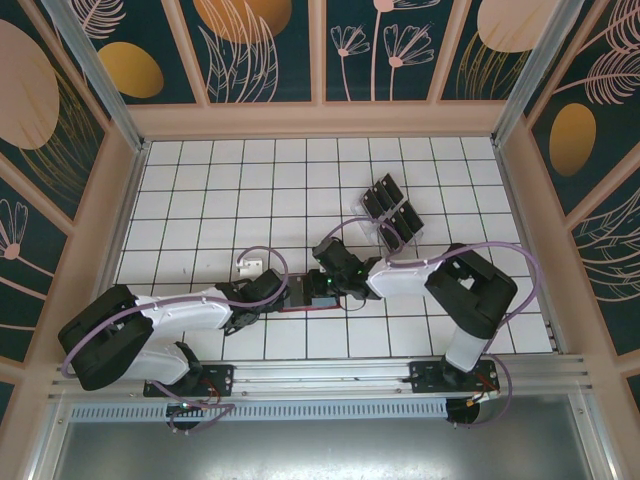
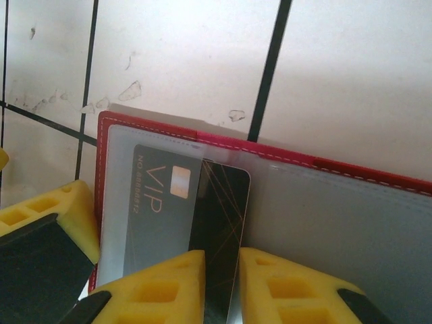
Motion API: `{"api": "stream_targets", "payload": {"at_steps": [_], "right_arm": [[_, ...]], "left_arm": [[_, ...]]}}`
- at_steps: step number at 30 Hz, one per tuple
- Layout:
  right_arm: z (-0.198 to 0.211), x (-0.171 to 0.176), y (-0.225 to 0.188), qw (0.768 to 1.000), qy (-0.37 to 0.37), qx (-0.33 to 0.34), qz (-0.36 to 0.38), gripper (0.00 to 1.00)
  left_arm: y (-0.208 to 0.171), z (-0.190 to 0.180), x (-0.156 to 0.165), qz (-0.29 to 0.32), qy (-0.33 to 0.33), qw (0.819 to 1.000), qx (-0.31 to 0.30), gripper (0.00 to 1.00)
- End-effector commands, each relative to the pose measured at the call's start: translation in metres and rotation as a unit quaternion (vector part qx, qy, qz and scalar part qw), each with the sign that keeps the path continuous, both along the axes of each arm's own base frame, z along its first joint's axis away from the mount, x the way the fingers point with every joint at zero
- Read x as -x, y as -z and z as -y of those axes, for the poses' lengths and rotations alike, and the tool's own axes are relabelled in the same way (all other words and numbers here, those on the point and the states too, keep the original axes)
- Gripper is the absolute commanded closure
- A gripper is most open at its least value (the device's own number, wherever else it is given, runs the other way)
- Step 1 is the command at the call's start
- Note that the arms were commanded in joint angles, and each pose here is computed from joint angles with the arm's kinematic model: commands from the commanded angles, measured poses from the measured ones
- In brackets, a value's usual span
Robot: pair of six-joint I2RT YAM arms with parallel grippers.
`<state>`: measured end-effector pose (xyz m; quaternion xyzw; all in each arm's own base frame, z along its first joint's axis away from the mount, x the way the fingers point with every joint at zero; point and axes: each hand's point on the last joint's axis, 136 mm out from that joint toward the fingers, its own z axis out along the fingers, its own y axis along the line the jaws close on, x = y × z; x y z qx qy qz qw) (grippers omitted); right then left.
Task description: Put the credit cards into the card holder
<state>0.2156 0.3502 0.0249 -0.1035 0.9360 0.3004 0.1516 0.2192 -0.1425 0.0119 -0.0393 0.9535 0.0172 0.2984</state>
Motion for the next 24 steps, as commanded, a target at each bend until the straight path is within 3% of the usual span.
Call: {"api": "stream_targets", "payload": {"at_steps": [1,11,17,24], "right_arm": [[-0.015,0.009,0.003,1.000,-0.023,-0.005,-0.011,0.82],[-0.032,0.015,0.004,0.999,-0.048,-0.005,-0.019,0.85],[-0.023,0.016,-0.002,0.999,-0.039,-0.002,-0.009,0.69],[-0.013,0.019,-0.010,1.000,-0.024,-0.012,-0.004,0.68]], "left_arm": [[0.010,0.000,0.004,-0.014,-0.002,1.000,0.007,0.02],[0.011,0.002,0.005,-0.015,-0.001,1.000,0.016,0.02],[-0.003,-0.001,0.001,0.001,-0.011,1.000,0.014,0.02],[-0.025,-0.015,0.000,0.032,-0.040,0.998,0.017,0.01]]}}
